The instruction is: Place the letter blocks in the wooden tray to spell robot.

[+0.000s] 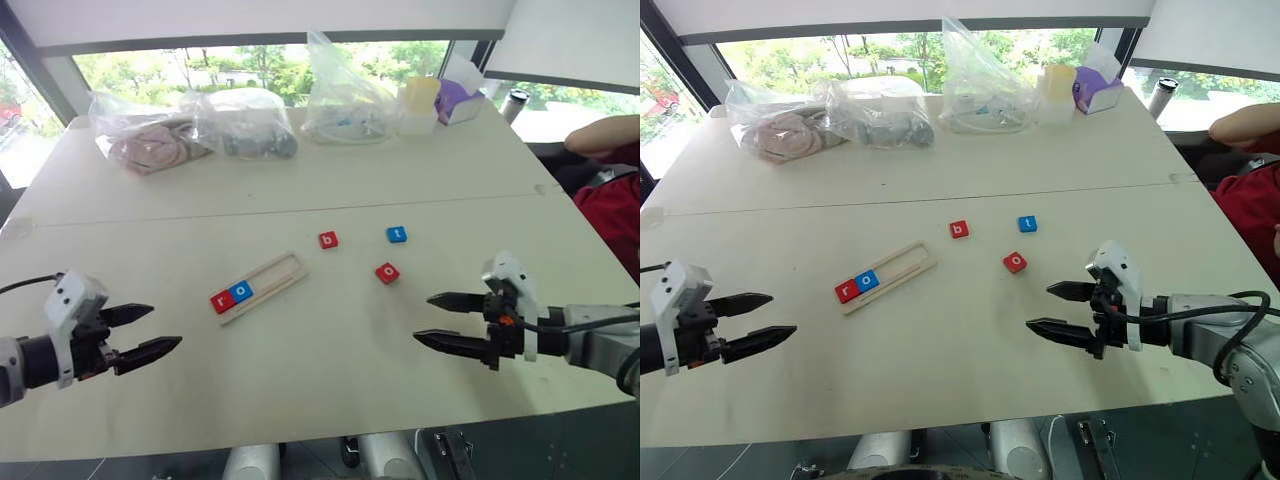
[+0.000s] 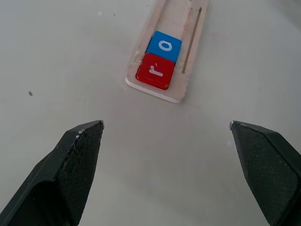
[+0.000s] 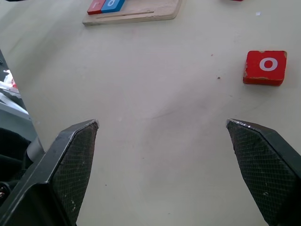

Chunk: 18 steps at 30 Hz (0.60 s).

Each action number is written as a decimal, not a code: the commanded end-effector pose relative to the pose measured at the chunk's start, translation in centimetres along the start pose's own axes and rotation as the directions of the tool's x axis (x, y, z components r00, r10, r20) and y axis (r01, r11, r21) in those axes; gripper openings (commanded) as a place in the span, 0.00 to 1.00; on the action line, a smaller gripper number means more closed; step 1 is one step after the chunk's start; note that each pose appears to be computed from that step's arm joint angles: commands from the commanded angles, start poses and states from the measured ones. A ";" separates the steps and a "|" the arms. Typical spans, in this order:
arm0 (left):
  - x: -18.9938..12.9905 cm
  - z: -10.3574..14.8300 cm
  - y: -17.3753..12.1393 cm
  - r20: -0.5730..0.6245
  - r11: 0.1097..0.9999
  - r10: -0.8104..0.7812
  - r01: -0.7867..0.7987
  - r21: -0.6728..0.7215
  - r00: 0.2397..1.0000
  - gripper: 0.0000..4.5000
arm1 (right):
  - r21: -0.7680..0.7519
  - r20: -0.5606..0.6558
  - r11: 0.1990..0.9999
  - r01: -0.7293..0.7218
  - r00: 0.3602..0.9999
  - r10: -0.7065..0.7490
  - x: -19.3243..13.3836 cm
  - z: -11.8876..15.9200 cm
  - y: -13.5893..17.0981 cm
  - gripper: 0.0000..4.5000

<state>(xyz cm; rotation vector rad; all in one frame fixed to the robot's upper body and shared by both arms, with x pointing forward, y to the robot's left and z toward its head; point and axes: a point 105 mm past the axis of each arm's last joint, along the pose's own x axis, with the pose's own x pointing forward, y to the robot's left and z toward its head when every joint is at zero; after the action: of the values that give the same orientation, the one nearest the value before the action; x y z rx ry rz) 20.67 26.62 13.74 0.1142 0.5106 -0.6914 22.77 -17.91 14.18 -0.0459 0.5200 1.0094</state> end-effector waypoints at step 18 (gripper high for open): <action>-1.2 1.4 -0.1 -0.013 0.997 -0.010 0.011 0.082 1.000 1.00 | -0.064 0.044 0.993 -0.103 0.993 0.106 1.7 1.8 0.6 0.99</action>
<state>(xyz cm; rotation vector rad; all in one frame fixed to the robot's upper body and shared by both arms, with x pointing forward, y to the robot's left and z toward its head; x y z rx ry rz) 20.00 26.90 14.15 0.1538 0.5397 -0.7057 23.99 -16.81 14.03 -0.0485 0.5019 1.0761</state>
